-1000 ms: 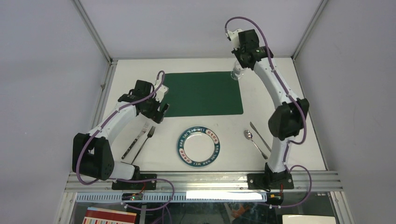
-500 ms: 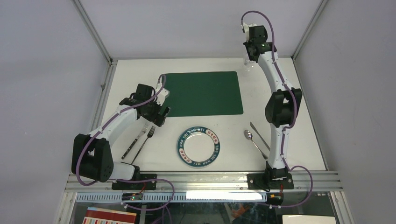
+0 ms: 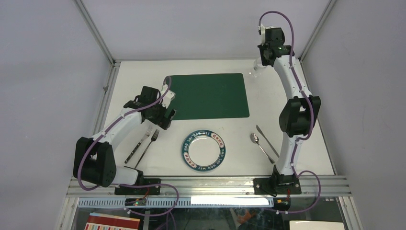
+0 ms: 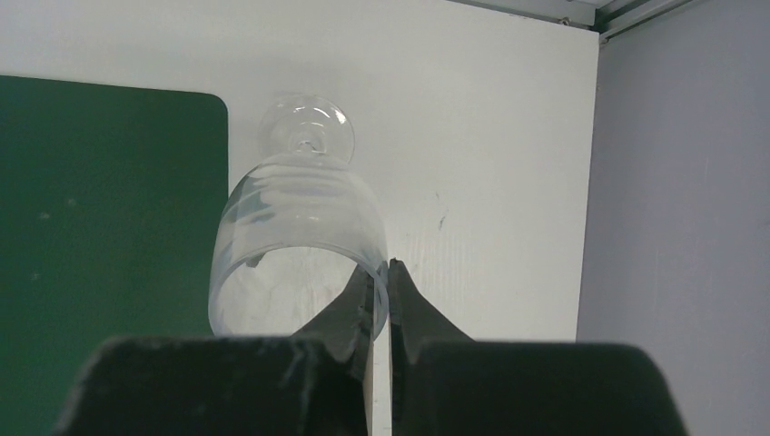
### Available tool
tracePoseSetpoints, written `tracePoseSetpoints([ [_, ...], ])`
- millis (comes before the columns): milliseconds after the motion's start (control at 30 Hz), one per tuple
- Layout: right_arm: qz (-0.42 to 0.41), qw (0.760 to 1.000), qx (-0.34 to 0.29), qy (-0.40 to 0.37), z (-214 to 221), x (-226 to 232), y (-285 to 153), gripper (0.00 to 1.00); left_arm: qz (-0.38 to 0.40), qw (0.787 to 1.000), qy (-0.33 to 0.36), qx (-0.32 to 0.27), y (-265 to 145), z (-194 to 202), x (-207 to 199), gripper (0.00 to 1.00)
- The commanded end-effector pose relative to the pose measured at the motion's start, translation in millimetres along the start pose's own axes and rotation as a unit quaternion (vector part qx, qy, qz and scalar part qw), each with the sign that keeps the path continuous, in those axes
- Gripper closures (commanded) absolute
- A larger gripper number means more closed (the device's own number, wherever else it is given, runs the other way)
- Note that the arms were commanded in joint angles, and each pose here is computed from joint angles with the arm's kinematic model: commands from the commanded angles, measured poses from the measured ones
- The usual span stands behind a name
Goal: Set the dinner table for one person
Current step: Place the cup at the center of the board.
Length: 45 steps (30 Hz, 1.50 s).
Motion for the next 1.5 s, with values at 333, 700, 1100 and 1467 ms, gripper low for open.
tracePoseSetpoints([
  [333,-0.030,0.998,-0.021,0.054,-1,-3,-12,1.00,-0.003,0.999,0.009,-0.033,-2,-11,-5,0.01],
  [700,-0.039,0.998,-0.006,0.053,6,0,-1,1.00,-0.008,0.999,0.012,-0.030,-2,-11,-5,0.01],
  [1100,-0.041,0.997,-0.025,0.055,0,2,3,0.72,0.000,1.000,0.013,-0.017,3,-2,-11,0.01],
  [1467,-0.044,0.998,-0.012,0.051,-1,9,34,0.73,-0.005,1.000,0.014,-0.011,3,5,-13,0.01],
])
Point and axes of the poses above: each gripper's point midway between its finger pads, its own y axis out along the fingers, its own x axis along the line the jaws close on, z = x × y, the point moved 8 cm from there along -y, back along the fingers, and after that the axes turned 10 degrees about y, right-handed, at the moved point
